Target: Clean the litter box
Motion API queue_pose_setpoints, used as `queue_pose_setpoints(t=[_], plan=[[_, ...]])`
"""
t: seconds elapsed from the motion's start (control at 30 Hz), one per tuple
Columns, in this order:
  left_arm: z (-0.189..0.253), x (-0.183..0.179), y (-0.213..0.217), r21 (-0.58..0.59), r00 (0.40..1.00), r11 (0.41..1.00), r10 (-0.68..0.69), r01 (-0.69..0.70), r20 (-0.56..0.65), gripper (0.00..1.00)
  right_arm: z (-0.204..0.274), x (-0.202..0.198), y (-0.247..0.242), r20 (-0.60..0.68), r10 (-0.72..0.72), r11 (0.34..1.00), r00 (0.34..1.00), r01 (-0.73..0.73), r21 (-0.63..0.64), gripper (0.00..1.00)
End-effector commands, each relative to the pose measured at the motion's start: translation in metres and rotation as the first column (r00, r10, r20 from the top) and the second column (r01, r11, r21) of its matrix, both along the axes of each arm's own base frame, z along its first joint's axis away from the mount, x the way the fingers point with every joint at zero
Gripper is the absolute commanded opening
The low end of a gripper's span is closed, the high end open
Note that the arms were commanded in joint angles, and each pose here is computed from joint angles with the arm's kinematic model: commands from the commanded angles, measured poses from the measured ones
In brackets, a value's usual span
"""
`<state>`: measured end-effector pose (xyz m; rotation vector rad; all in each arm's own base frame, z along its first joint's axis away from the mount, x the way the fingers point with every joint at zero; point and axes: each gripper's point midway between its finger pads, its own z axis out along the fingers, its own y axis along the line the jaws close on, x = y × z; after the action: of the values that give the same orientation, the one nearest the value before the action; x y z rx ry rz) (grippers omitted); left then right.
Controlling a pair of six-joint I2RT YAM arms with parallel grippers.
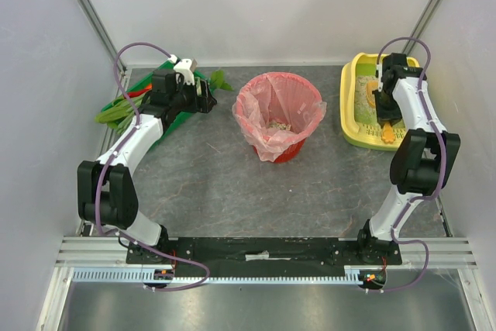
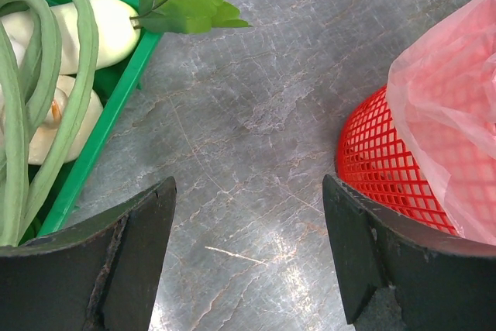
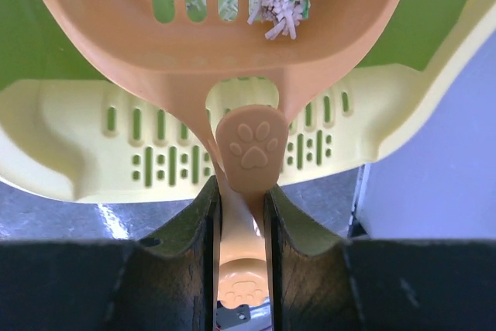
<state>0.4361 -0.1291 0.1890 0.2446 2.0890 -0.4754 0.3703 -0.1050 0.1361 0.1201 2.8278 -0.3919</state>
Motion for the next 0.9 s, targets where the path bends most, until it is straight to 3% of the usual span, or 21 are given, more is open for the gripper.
queue_pose_setpoints(t=[0.0,0.07,0.2,0.3,0.37,0.43,0.5,0.57,0.63,0.7,0.73,0.77,0.87], plan=[[0.019,0.011,-0.005,-0.017,0.997,0.999,-0.031,0.032,0.07,0.83,0.023,-0.018,-0.026,-0.058,-0.033,0.994,0.998,0.026,-0.106,0.0],[0.017,0.01,-0.005,-0.023,0.997,0.999,-0.029,0.031,0.068,0.83,0.025,-0.017,-0.015,-0.106,0.037,0.987,0.994,-0.053,-0.149,0.0],[0.016,0.011,-0.006,-0.031,0.997,0.999,-0.028,0.03,0.067,0.83,0.03,-0.023,-0.033,-0.097,-0.064,0.966,0.993,0.038,-0.255,0.0],[0.014,0.01,-0.006,-0.029,0.997,0.999,-0.028,0.03,0.066,0.83,0.033,-0.015,-0.013,-0.125,0.03,0.971,0.992,-0.058,-0.234,0.0],[0.013,0.008,-0.005,-0.026,0.998,0.999,-0.026,0.027,0.064,0.83,0.037,-0.016,-0.02,-0.125,0.0,0.951,0.992,-0.039,-0.307,0.0],[0.012,0.007,-0.004,-0.021,0.998,0.999,-0.027,0.029,0.064,0.83,0.033,-0.017,-0.022,-0.125,-0.024,0.957,0.992,-0.014,-0.289,0.0],[0.012,0.006,-0.002,-0.012,0.997,1.0,-0.023,0.024,0.067,0.83,0.031,-0.014,-0.007,-0.149,0.047,0.958,0.988,-0.087,-0.275,0.0],[0.011,0.005,-0.001,-0.01,0.997,1.0,-0.02,0.021,0.068,0.83,0.031,-0.019,-0.017,-0.148,-0.001,0.942,0.989,-0.049,-0.332,0.0],[0.01,0.005,0.0,-0.009,0.998,1.0,-0.019,0.02,0.067,0.83,0.024,-0.023,-0.026,-0.135,-0.068,0.954,0.989,0.025,-0.299,0.0],[0.01,0.005,0.001,-0.008,0.998,1.0,-0.018,0.018,0.066,0.83,0.019,-0.016,-0.003,-0.135,0.007,0.973,0.991,-0.038,-0.227,0.0],[0.01,0.005,0.0,-0.008,0.998,1.0,-0.019,0.02,0.065,0.83,0.018,-0.016,0.001,-0.148,0.041,0.966,0.988,-0.077,-0.248,0.0],[0.011,0.005,0.001,-0.01,0.998,1.0,-0.018,0.019,0.068,0.83,0.025,-0.015,-0.006,-0.128,0.013,0.948,0.992,-0.053,-0.315,0.0],[0.011,0.005,0.0,-0.013,0.997,1.0,-0.019,0.02,0.07,0.83,0.01,-0.026,-0.022,-0.142,-0.092,0.963,0.986,0.052,-0.264,0.0]])
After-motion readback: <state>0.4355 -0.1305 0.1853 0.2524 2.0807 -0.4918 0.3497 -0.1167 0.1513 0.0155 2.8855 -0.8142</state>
